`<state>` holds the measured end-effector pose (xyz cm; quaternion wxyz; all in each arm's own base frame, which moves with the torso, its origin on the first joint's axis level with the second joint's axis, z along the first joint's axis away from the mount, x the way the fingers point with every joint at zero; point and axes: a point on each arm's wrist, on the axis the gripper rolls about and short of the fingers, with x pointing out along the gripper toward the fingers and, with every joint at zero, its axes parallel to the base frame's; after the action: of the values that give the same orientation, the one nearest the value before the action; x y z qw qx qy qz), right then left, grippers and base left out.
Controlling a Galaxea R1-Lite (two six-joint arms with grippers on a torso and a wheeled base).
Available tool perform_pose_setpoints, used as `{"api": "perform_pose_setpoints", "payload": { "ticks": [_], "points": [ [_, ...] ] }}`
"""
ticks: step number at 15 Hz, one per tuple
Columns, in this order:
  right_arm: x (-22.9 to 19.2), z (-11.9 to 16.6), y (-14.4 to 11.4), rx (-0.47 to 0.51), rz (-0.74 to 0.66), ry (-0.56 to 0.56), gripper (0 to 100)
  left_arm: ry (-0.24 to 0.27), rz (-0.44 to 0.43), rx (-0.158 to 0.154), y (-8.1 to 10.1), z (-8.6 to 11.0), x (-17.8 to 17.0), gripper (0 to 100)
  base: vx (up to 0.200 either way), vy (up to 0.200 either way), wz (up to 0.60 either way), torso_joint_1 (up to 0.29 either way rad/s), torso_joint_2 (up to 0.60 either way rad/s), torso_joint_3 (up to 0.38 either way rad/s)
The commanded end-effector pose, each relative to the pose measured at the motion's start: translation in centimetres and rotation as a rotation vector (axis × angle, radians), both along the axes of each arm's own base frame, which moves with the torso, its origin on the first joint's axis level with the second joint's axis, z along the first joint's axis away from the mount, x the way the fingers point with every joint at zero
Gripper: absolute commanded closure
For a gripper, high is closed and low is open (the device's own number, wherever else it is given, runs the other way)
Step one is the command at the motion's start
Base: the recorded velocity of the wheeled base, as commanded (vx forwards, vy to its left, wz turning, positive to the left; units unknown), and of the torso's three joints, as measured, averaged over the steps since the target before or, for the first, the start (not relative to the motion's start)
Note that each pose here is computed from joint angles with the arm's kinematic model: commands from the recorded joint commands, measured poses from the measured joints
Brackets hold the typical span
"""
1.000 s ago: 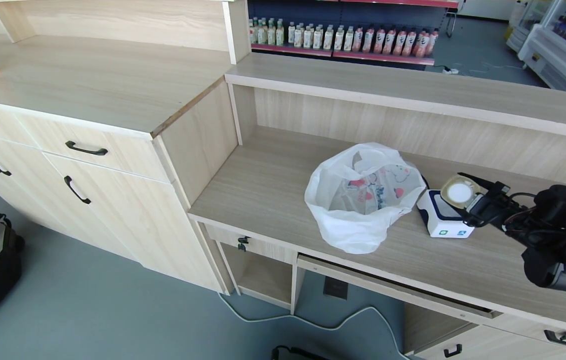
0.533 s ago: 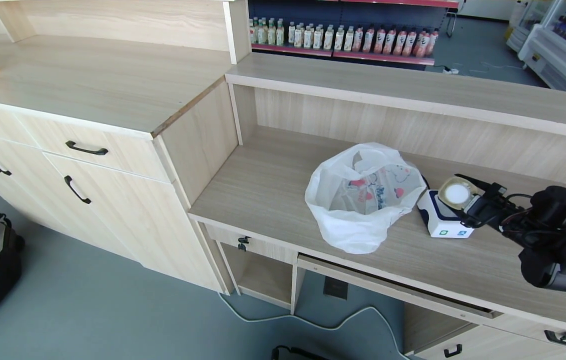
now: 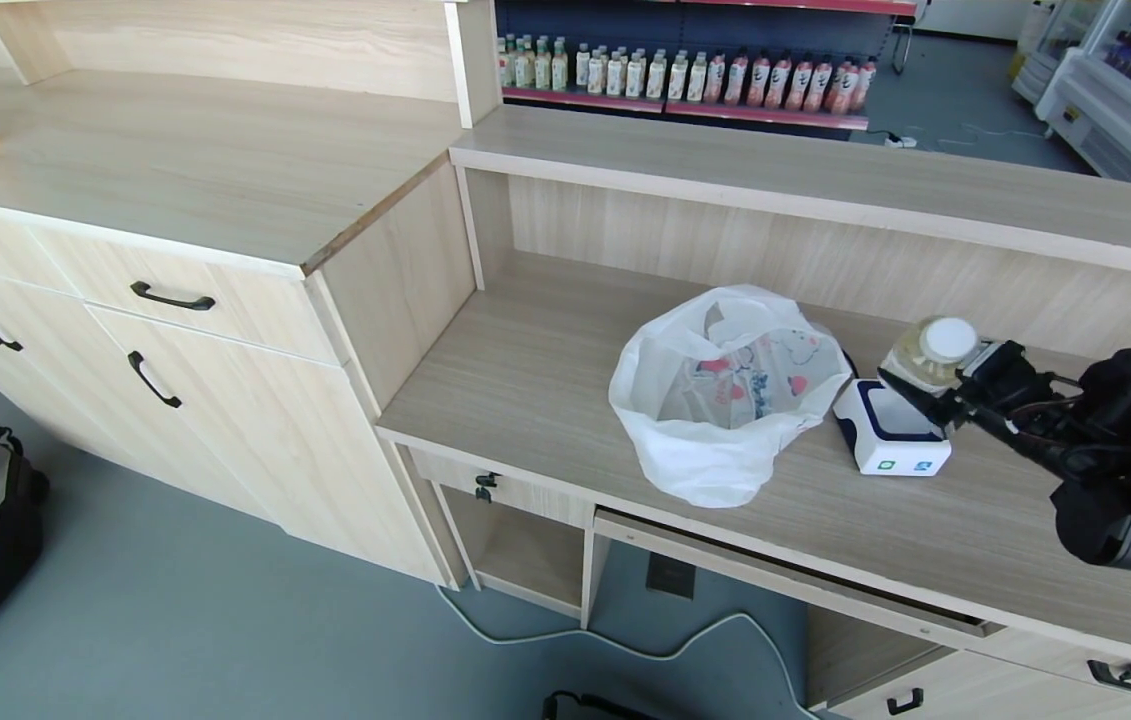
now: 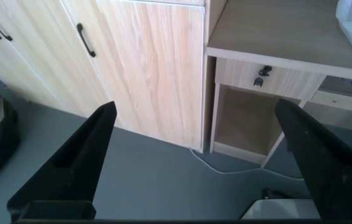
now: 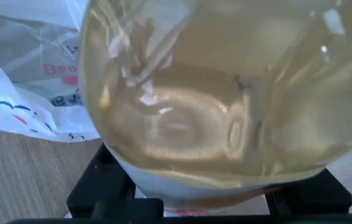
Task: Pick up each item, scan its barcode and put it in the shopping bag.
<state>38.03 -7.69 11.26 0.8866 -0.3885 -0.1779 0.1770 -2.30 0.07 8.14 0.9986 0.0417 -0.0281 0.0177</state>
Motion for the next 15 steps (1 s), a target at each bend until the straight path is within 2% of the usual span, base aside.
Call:
{"api": "perform_pose_setpoints", "payload": {
  "ticks": [1, 2, 3, 4, 6, 9, 15],
  "points": [
    [-5.3, 8.2, 1.2, 0.242, -0.057, -0.052, 100, -0.001, 0.001, 0.0, 0.0, 0.0, 0.0, 0, 0.0, 0.0, 0.0, 0.0, 0.0, 0.0],
    [-6.1, 9.5, 1.1, 0.324, -0.098, -0.069, 100, -0.001, 0.001, 0.0, 0.0, 0.0, 0.0, 0, 0.0, 0.0, 0.0, 0.0, 0.0, 0.0],
    [-7.7, 11.7, 0.7, 0.551, -0.195, -0.098, 100, -0.001, 0.001, 0.0, 0.0, 0.0, 0.0, 0, 0.0, 0.0, 0.0, 0.0, 0.0, 0.0],
    [-8.3, 12.1, 0.4, 0.649, -0.278, -0.073, 100, -0.001, 0.001, 0.0, 0.0, 0.0, 0.0, 0, 0.0, 0.0, 0.0, 0.0, 0.0, 0.0],
    [-9.6, 12.0, 0.2, 0.883, -0.428, 0.067, 100, -0.001, 0.001, 0.0, 0.0, 0.0, 0.0, 0, 0.0, 0.0, 0.0, 0.0, 0.0, 0.0],
    [-9.2, 10.5, 3.1, 1.085, -0.54, 0.206, 100, -0.001, 0.001, 0.0, 0.0, 0.0, 0.0, 0, 0.0, 0.0, 0.0, 0.0, 0.0, 0.0],
    [-11.3, 8.6, 5.2, 1.062, -0.543, 0.289, 100, -0.001, 0.001, 0.0, 0.0, 0.0, 0.0, 0, 0.0, 0.0, 0.0, 0.0, 0.0, 0.0]
  ]
}}
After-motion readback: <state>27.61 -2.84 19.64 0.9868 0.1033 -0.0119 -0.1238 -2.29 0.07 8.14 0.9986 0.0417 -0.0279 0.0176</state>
